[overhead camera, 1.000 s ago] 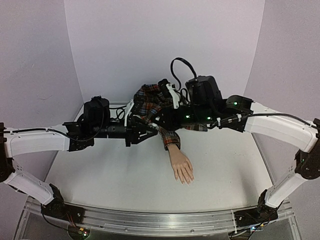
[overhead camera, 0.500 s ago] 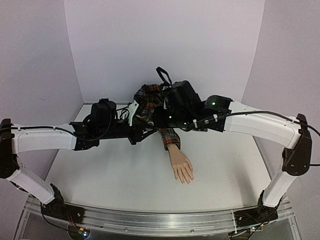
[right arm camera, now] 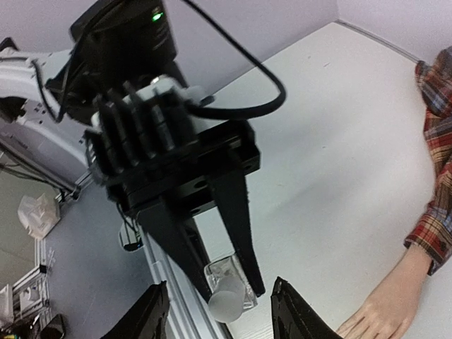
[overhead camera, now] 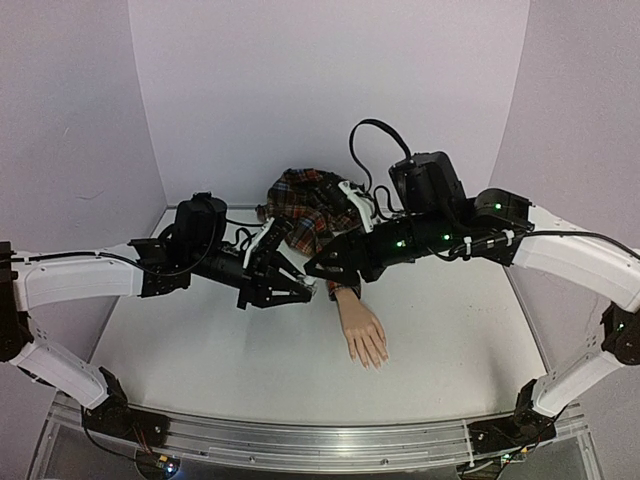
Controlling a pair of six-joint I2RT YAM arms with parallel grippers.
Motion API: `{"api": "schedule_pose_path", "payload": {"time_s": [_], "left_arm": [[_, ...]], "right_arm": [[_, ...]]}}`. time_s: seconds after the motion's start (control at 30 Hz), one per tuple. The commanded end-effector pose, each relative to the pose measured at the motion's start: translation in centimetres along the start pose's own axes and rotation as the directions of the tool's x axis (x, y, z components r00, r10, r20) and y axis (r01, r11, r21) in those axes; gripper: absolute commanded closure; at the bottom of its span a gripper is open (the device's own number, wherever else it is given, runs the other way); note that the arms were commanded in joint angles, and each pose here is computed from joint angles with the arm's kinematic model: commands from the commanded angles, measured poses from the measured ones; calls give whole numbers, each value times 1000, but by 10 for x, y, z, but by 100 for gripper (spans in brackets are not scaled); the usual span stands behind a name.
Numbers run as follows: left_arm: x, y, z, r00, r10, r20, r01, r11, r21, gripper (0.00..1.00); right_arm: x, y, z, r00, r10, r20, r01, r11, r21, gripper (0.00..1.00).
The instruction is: Paint the nails
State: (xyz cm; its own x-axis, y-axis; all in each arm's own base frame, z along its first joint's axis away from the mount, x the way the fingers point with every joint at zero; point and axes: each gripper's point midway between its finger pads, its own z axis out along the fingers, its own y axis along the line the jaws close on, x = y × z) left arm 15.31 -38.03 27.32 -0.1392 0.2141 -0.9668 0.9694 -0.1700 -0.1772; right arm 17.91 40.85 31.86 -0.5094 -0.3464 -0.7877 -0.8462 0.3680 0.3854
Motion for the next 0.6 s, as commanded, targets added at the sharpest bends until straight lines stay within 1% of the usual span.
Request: {"api": "schedule_pose_path", "payload": {"time_s": [0.0,0.13,0.17,0.23,0.27,0.47,0.57], "left_arm": [[-36,-24,-6,994,81,67,-88,989,115,100],[-39,-24,-6,994,81,73,-89,989,121,100],[-39,-25,-6,994,80,74,-89,988,126,100],[-39,-25,-5,995,75,72,-84,988,129,100],[-39,-24,-5,995,74,72,-82,988,129,100],[-39,-21,-4,995,66,69,-73,990,117,100],[-40,-16,-4,996,63,67,-68,994,84,100]], "right_arm": [[8,25,-4,997,-68,-25,64,987,-145,53],[9,25,2,997,-66,-34,60,987,-149,57],[8,25,2,997,-67,-34,61,987,-149,59],[5,25,3,997,-71,-28,65,986,-153,68],[4,25,4,997,-70,-26,65,986,-152,71],[1,22,9,997,-72,-23,68,988,-136,78],[0,20,11,997,-74,-20,71,989,-127,93]]}}
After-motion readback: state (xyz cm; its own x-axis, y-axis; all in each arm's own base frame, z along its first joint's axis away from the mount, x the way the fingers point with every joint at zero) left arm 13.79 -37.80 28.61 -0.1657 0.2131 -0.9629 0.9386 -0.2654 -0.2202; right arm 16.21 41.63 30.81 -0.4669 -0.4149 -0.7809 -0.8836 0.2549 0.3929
